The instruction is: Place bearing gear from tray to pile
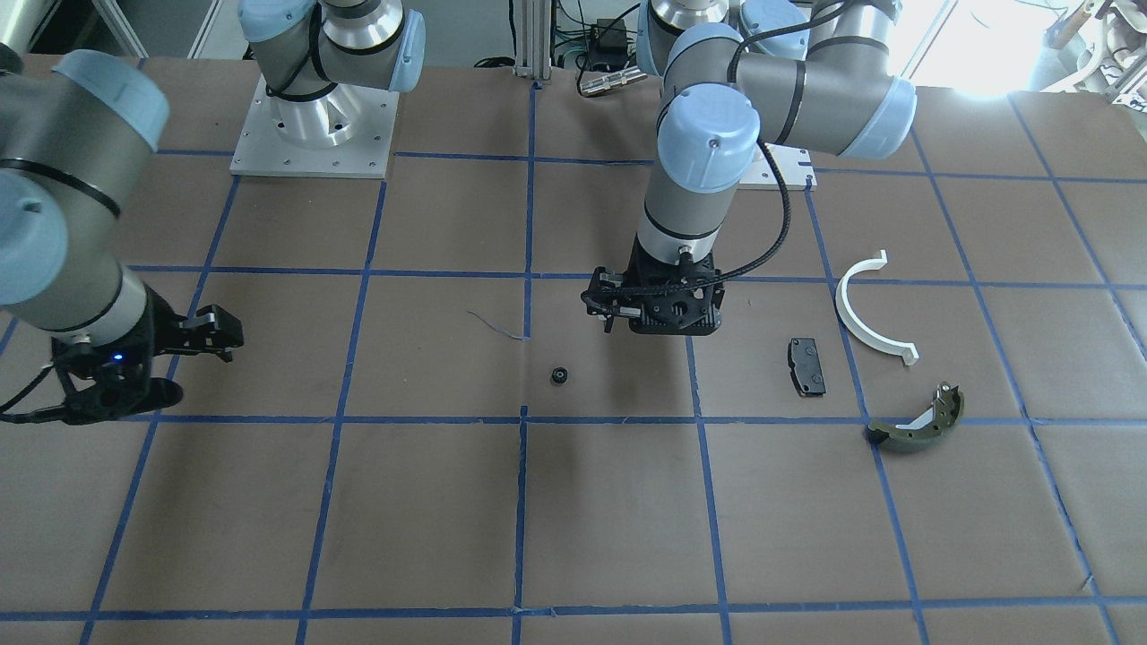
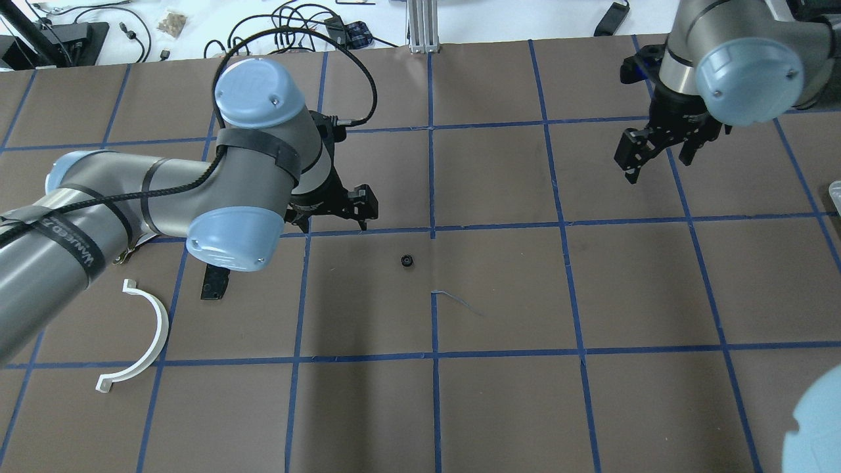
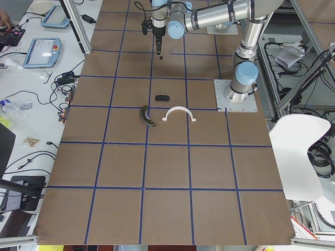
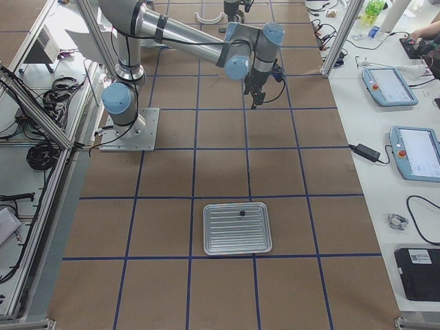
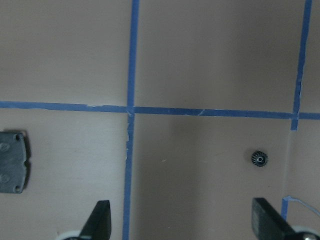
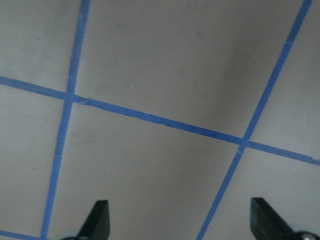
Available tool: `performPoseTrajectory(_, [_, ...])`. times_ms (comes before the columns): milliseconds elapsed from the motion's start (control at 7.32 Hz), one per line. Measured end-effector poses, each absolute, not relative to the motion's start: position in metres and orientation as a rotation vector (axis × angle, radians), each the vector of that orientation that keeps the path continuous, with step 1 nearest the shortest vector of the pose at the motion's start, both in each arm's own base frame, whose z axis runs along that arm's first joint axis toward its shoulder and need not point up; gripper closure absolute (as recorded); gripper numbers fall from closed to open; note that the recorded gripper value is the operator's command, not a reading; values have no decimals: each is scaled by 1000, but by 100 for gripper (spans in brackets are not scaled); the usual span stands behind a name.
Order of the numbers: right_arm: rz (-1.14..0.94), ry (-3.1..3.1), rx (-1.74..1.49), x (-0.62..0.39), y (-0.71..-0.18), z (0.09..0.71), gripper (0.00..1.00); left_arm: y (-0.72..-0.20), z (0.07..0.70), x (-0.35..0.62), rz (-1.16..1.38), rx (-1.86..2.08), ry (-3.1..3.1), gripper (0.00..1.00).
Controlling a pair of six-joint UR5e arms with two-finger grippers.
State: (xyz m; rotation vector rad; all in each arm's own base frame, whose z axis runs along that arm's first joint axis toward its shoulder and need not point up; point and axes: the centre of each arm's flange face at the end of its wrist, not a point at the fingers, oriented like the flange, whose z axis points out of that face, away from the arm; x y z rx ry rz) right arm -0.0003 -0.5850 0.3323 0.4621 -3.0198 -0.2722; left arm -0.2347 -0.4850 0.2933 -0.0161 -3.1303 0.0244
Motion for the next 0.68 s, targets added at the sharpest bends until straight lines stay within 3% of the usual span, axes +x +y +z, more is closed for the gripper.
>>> performPoseTrajectory(683, [-216, -3044, 543, -234, -547, 329, 0, -489, 204, -296, 5, -124, -3133, 0])
